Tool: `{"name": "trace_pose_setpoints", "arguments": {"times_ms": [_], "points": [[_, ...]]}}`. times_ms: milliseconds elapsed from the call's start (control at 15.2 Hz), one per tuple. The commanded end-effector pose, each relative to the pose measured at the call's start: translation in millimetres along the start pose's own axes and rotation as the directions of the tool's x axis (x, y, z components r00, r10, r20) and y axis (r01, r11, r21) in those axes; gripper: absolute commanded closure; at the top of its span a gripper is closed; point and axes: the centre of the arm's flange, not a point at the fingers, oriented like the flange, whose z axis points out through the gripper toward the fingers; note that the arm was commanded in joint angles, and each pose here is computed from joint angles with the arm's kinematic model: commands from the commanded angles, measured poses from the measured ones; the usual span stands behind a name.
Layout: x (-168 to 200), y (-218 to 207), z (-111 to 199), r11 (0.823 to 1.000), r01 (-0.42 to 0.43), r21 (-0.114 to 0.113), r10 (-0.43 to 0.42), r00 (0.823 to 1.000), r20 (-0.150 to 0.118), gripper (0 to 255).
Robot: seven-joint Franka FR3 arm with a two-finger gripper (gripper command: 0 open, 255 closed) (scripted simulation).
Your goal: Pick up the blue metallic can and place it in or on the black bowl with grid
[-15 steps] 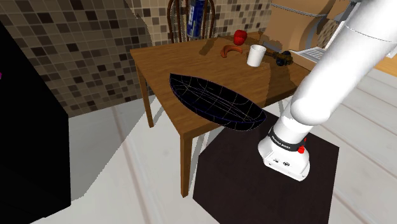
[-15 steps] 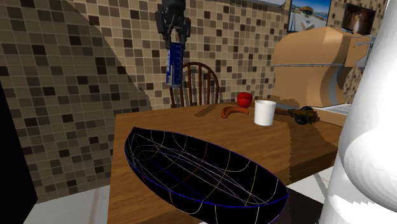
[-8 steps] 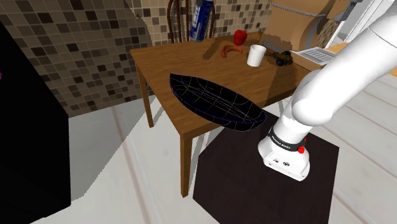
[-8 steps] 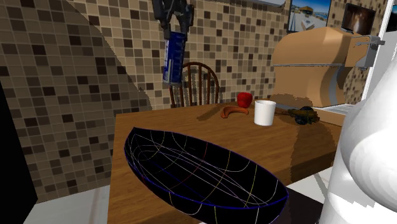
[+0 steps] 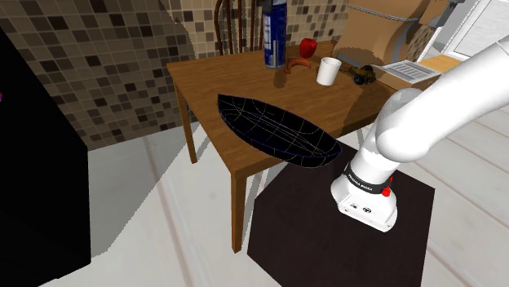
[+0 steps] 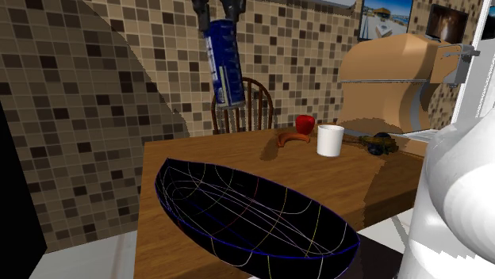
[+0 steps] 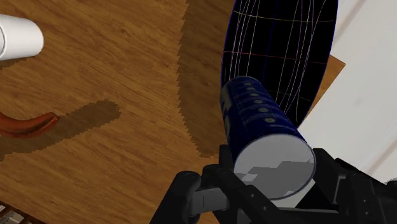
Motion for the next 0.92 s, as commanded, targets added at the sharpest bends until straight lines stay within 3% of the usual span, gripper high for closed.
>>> {"name": "trace_pose_setpoints", "arguments": {"times_ms": [0,264,858], "points": [[-22,-19,-3,1.0,-0.001,-0.001,0.001,1.0,0.0,255],[-62,-59,-12,1.0,-0.001,-0.001,0.001,1.0,0.0,255],[-62,-59,35,1.0,-0.001,-0.001,0.001,1.0,0.0,255]]}}
